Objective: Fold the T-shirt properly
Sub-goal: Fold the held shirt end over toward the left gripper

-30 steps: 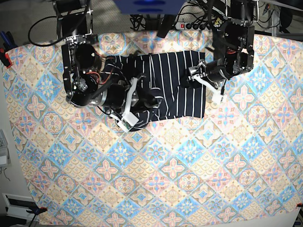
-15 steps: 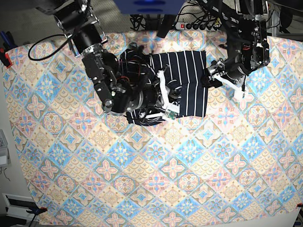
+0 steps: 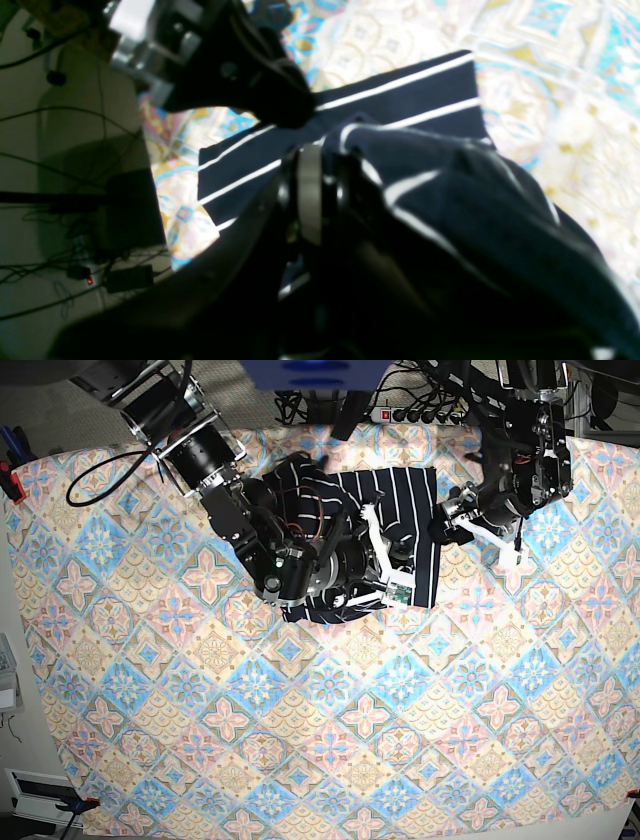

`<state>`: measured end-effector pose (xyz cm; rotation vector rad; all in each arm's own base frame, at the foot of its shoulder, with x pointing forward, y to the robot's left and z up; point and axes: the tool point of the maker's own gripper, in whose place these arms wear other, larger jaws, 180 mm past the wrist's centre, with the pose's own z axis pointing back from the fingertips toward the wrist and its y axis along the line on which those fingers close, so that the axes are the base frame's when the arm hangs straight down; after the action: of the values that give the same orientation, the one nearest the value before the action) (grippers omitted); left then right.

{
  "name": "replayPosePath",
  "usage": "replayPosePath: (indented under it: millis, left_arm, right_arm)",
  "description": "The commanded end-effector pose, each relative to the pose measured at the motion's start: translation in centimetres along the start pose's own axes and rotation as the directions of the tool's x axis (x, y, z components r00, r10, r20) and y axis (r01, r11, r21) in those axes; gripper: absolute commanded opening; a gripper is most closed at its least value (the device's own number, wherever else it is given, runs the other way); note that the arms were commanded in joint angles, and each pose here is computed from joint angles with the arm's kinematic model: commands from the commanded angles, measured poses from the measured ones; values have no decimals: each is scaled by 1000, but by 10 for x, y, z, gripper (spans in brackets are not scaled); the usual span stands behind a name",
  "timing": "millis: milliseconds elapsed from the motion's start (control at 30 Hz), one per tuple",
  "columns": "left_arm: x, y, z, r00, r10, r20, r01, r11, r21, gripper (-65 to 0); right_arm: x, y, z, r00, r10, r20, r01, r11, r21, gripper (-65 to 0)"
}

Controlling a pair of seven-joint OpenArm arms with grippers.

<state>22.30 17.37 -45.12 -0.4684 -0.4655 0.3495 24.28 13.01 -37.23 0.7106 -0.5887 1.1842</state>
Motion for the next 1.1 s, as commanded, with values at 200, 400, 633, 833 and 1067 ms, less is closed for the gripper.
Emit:
replayPosePath:
  millis: [200, 400, 633, 833, 1067]
  left_arm:
    - [11, -5, 4, 999, -16, 28, 17, 1000, -16, -244]
    - [11, -5, 3, 999, -15, 29, 16, 1000, -16, -244]
    - [12, -5, 2, 999, -17, 31, 18, 1000, -16, -244]
    - [11, -6, 2, 999, -16, 31, 17, 1000, -17, -244]
    - [11, -7, 2, 999, -14, 32, 15, 1000, -21, -244]
  right_arm:
    - [9, -18, 12, 997, 79, 4, -78, 994, -81, -493]
    - [-9, -27, 29, 998, 69, -13, -70, 988, -136, -413]
    - [-37, -84, 95, 993, -85, 76, 107, 933, -343, -457]
    - [-83, -101, 142, 985, -165, 58, 173, 873, -455, -504]
    - [-102, -56, 100, 987, -160, -34, 140, 934, -327, -543]
